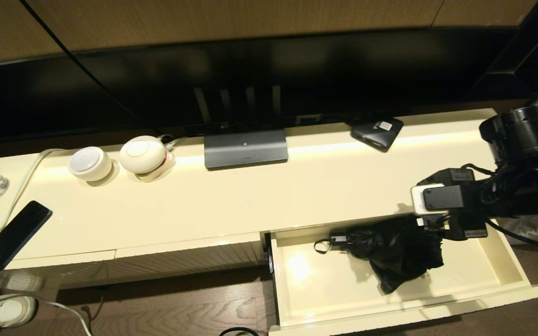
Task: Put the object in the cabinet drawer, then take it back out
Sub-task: Close the drawer
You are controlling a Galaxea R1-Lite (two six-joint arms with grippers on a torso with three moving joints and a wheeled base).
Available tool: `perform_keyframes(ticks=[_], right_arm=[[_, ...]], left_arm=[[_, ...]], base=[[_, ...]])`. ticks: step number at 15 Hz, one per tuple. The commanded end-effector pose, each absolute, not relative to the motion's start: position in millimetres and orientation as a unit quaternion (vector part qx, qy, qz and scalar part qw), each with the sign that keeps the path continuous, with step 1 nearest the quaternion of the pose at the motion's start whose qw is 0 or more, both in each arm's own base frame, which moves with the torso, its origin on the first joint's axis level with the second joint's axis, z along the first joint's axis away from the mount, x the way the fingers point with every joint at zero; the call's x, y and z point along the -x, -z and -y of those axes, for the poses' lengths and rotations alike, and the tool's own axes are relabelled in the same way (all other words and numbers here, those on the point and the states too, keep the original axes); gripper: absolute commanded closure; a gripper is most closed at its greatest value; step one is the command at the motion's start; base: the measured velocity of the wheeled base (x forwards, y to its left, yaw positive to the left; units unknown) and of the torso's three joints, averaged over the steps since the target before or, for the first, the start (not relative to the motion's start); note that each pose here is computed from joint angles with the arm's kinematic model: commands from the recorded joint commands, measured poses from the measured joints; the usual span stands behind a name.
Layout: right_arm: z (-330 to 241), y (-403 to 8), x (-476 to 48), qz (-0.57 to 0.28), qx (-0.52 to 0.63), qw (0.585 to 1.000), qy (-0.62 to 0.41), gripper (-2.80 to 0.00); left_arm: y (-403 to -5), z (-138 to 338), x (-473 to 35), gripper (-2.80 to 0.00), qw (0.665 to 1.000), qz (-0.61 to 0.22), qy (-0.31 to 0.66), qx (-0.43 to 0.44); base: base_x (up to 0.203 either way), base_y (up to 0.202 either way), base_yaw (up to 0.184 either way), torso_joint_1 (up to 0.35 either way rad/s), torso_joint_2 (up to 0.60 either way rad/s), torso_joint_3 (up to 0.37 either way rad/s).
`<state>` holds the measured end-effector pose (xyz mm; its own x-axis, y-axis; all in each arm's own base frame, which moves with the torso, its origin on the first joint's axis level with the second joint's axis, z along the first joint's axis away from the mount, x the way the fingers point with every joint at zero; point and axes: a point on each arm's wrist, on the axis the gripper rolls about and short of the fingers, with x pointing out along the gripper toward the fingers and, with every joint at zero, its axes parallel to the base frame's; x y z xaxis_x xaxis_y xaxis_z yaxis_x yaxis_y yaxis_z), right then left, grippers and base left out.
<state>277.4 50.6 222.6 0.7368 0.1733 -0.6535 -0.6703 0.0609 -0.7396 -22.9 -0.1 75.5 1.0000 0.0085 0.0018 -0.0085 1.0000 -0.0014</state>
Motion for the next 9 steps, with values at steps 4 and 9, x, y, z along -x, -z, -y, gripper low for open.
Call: perform_keyframes(ticks=[4,9], right_arm=[[-45,-244,-249,-0.202,0.600,0.719,-0.287,0.00],[-36,-245,-196,-0.264,0.565,0.714,-0.319,0.00]], left_arm=[[-75,0,23,0.00,1.000,-0.001,-0.005,0.001],[-75,0,23,0.00,1.000,-0.002,-0.005,0.001]], base=[[0.000,0.000,0.000,0.000,0.00,0.000],[0.000,0.000,0.000,0.000,0.00,0.000]])
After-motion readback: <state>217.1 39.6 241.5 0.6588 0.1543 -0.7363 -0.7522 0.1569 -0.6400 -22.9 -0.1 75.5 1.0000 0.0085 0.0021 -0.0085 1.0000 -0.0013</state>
